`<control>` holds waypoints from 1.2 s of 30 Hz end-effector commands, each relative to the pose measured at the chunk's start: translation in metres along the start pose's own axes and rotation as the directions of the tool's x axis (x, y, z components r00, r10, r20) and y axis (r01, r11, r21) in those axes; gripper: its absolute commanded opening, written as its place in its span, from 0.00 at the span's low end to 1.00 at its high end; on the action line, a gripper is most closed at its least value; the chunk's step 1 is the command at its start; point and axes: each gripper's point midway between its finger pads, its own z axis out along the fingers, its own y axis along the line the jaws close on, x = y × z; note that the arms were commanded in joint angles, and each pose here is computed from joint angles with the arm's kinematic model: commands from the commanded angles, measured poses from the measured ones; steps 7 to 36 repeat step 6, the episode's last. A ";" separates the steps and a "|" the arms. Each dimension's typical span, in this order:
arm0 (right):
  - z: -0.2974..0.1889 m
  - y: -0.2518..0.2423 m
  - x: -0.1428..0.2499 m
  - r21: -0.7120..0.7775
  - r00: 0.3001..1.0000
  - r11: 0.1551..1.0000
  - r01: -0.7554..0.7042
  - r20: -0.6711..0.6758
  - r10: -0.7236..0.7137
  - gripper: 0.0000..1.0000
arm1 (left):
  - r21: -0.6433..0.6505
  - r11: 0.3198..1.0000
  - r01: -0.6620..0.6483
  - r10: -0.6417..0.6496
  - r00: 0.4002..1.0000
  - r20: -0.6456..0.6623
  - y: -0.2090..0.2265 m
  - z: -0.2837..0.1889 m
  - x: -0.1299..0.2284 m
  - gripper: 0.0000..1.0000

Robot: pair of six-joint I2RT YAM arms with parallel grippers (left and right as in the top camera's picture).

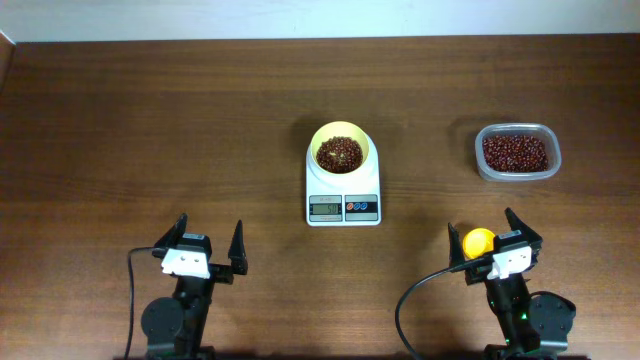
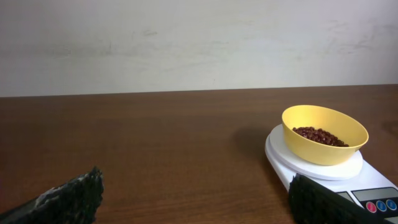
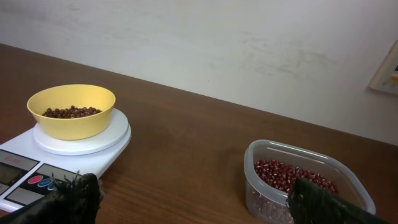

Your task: Scoop item into bowl and weigh 50g on scale

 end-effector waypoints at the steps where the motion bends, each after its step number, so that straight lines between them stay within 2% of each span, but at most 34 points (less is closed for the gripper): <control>1: 0.000 0.001 0.002 0.000 1.000 1.000 -0.004 -0.003 0.004 0.99 | -0.017 1.000 0.004 -0.004 1.000 -0.005 0.003 0.000 0.003 0.99; 36: 0.000 0.001 0.002 0.000 1.000 1.000 -0.004 -0.003 0.004 0.99 | -0.017 1.000 0.004 -0.004 1.000 -0.005 0.003 0.000 0.003 0.99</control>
